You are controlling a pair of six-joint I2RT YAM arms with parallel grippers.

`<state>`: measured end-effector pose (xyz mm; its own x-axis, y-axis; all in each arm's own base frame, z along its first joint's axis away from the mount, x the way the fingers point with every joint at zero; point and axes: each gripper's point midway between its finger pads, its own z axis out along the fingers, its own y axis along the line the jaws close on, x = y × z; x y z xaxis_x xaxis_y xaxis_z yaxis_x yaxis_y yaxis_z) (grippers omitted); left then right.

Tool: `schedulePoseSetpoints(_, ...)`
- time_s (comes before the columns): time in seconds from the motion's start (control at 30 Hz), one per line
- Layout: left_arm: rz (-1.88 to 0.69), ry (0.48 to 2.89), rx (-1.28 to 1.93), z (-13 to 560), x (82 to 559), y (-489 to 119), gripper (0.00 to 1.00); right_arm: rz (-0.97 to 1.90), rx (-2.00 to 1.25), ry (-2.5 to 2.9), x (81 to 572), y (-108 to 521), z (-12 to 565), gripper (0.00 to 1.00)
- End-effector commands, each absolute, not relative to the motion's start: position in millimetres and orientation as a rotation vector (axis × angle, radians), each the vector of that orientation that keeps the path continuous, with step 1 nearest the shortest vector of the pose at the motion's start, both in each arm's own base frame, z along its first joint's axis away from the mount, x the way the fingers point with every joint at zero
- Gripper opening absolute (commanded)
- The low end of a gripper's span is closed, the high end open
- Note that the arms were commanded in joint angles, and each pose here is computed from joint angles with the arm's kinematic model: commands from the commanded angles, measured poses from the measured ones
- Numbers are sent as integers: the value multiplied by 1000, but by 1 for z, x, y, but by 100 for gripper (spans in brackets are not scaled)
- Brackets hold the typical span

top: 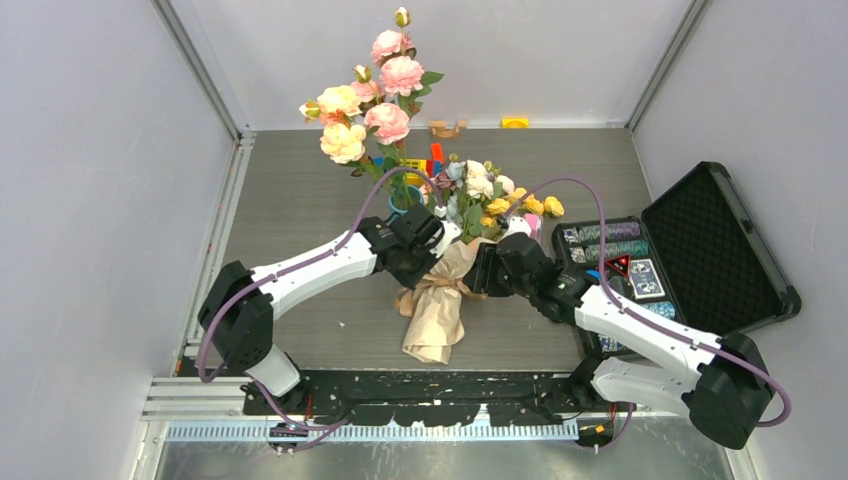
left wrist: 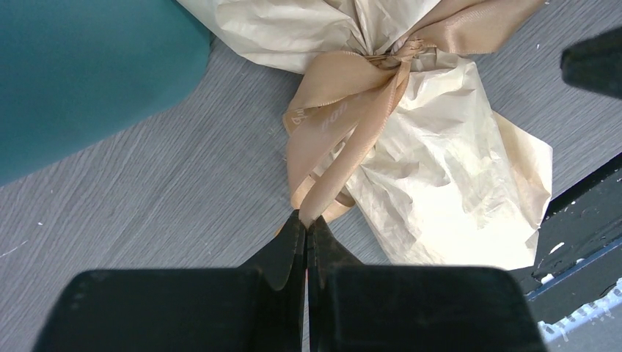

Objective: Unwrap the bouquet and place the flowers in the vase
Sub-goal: Untie the ribbon from the wrapping paper.

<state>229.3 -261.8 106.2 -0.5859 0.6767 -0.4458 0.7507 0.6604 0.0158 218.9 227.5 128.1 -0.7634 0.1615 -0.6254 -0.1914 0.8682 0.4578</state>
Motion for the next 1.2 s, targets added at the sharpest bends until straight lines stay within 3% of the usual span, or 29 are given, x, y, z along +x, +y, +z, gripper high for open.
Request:
schedulePoseSetpoints(0.0, -259, 2427, 1082, 116, 238, -269, 0, 683, 117, 2257, 239, 229, 133, 49)
schedulePoseSetpoints(0.77, -267, 2430, 1085, 116, 237, -270, 0, 701, 116, 2330, 252, 237, 101, 33)
schedulePoseSetpoints(1.17, -257, 2430, 1081, 116, 238, -269, 0, 681, 131, 2322, 248, 229, 101, 12)
